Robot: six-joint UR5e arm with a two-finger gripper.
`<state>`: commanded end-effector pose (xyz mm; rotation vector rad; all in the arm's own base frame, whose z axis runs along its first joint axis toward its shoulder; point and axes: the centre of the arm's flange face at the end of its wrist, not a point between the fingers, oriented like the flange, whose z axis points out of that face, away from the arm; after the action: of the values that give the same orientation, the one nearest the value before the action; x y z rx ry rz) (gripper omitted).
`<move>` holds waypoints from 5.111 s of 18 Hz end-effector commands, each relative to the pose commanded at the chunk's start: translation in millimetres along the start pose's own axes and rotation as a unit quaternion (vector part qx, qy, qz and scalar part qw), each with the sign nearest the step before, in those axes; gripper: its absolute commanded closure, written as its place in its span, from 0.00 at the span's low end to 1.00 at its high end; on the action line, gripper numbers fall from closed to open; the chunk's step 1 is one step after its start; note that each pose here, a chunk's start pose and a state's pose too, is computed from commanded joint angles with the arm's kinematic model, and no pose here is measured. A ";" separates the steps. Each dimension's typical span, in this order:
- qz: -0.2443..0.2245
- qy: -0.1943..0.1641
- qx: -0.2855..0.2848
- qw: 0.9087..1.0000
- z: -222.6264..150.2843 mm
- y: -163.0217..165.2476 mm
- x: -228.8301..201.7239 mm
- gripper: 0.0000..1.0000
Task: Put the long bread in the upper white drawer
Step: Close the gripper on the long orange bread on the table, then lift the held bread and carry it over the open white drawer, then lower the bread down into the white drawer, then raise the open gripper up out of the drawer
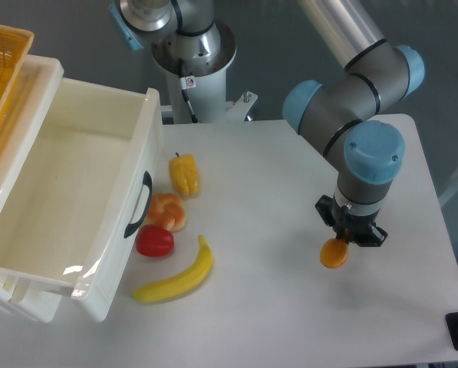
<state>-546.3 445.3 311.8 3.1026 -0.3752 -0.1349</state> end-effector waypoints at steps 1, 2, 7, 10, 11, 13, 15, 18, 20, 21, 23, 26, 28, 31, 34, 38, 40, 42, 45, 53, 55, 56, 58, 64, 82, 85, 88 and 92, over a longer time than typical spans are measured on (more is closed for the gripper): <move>0.000 0.001 0.001 1.000 1.1 -0.2 -0.1 1.00; 0.000 0.001 0.001 1.000 1.1 -0.2 -0.1 1.00; -0.002 0.000 0.014 1.000 -3.4 -2.7 -0.5 1.00; -0.006 -0.005 0.023 1.000 -14.0 -3.2 1.5 1.00; -0.006 -0.007 0.029 1.000 -21.0 -3.4 3.9 1.00; -0.007 -0.003 0.047 0.999 -39.5 -6.1 12.7 1.00; -0.024 0.005 0.060 0.998 -66.9 -6.4 26.0 1.00; -0.030 0.031 0.090 0.995 -112.7 -15.7 58.9 1.00; -0.058 0.039 0.110 0.991 -139.6 -27.3 80.1 1.00; -0.069 0.036 0.119 0.990 -155.8 -36.4 93.1 1.00; -0.089 0.027 0.129 0.987 -181.8 -52.7 116.8 1.00; -0.111 0.025 0.145 0.983 -209.2 -81.3 153.8 1.00; -0.151 0.039 0.184 0.970 -229.5 -88.7 167.5 1.00; -0.177 0.048 0.236 0.954 -268.4 -85.8 188.4 1.00; -0.191 0.050 0.266 0.944 -296.8 -80.8 204.9 1.00; -0.212 0.032 0.315 0.925 -339.9 -72.6 225.8 1.00; -0.226 0.026 0.329 0.916 -352.0 -70.7 231.5 1.00; -0.255 0.034 0.337 0.905 -360.7 -68.6 238.3 1.00; -0.270 0.053 0.331 0.902 -354.3 -80.6 250.3 1.00; -0.254 0.082 0.308 0.913 -324.1 -105.6 271.0 0.98; -0.247 0.083 0.289 0.921 -310.4 -116.5 280.5 0.97; -0.241 0.083 0.279 0.926 -303.1 -124.5 284.7 0.97; -0.236 0.085 0.265 0.931 -293.1 -135.7 288.8 0.97; -0.229 0.100 0.238 0.938 -266.2 -161.3 297.7 0.93; -0.187 0.081 0.175 0.963 -222.2 -189.2 324.2 0.01; -0.187 0.080 0.177 0.963 -223.8 -189.4 322.5 0.00; -0.177 0.073 0.181 0.965 -226.4 -186.9 311.1 0.00; -0.204 0.055 0.187 0.960 -226.7 -147.8 254.5 0.00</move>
<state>-245.2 528.8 512.7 3.4915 0.2820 0.1217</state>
